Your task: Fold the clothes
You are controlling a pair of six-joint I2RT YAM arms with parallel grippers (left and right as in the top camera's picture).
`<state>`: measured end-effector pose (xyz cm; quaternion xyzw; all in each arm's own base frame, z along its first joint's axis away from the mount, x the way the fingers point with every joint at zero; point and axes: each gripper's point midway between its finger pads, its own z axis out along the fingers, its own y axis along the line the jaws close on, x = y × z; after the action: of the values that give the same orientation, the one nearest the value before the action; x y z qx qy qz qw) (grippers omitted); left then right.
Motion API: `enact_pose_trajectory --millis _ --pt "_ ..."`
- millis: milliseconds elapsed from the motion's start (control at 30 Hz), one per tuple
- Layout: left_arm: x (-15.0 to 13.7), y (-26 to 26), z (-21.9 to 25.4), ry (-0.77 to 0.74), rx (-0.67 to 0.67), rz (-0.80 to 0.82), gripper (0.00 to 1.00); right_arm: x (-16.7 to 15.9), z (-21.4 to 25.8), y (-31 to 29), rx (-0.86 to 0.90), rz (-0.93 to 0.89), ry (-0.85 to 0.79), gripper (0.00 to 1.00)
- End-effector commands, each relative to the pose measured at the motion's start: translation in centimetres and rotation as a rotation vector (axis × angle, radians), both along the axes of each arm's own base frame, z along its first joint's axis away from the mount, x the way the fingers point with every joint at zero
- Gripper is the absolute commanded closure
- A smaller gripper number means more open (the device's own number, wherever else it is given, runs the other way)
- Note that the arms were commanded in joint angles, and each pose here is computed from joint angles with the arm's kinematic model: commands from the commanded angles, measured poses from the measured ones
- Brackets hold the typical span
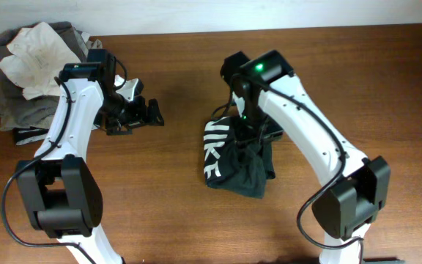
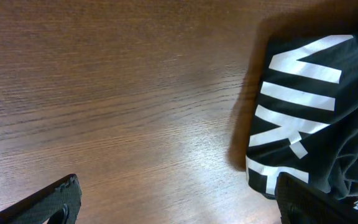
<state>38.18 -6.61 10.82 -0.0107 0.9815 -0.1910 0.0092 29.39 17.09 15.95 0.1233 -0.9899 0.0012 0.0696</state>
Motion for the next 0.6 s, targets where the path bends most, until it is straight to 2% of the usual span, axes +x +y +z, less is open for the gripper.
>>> enact_pose_trajectory --millis 0,133,233,333,400,433,467,500,567 --pt "-0.1 0.0 -0.5 0.011 0.007 -0.005 0.01 -0.9 -1.5 -0.8 -0.051 0.020 0.029 0.42" --pt "-0.1 0.0 -0.5 0.011 0.007 -0.005 0.01 -0.9 -3.9 -0.8 -0.054 0.019 0.037 0.42" --pt "-0.1 0.0 -0.5 0.012 0.007 -0.005 0.01 -0.6 -5.7 -0.1 -0.015 0.015 0.027 0.48" --pt "-0.1 0.0 -0.5 0.011 0.008 -0.005 0.01 -0.6 -6.6 0.0 -0.010 0.006 0.022 0.63" --pt "-0.1 0.0 -0.5 0.011 0.007 -0.005 0.01 -0.6 -7.0 -0.1 -0.015 0.005 0.024 0.66" --pt "-0.1 0.0 -0.5 0.011 0.007 -0.005 0.01 -0.7 -7.1 -0.2 -0.021 0.006 0.025 0.71" --pt "-0.1 0.0 -0.5 0.011 0.008 -0.005 0.01 -0.8 -7.2 -0.3 -0.026 0.007 0.029 0.87" --pt "-0.1 0.0 -0.5 0.011 0.007 -0.005 0.01 -0.8 -7.2 -0.4 -0.028 0.007 0.028 0.96" --pt "-0.1 0.0 -0.5 0.011 0.007 -0.005 0.01 -0.4 -7.1 -1.2 -0.074 0.001 0.004 0.96"
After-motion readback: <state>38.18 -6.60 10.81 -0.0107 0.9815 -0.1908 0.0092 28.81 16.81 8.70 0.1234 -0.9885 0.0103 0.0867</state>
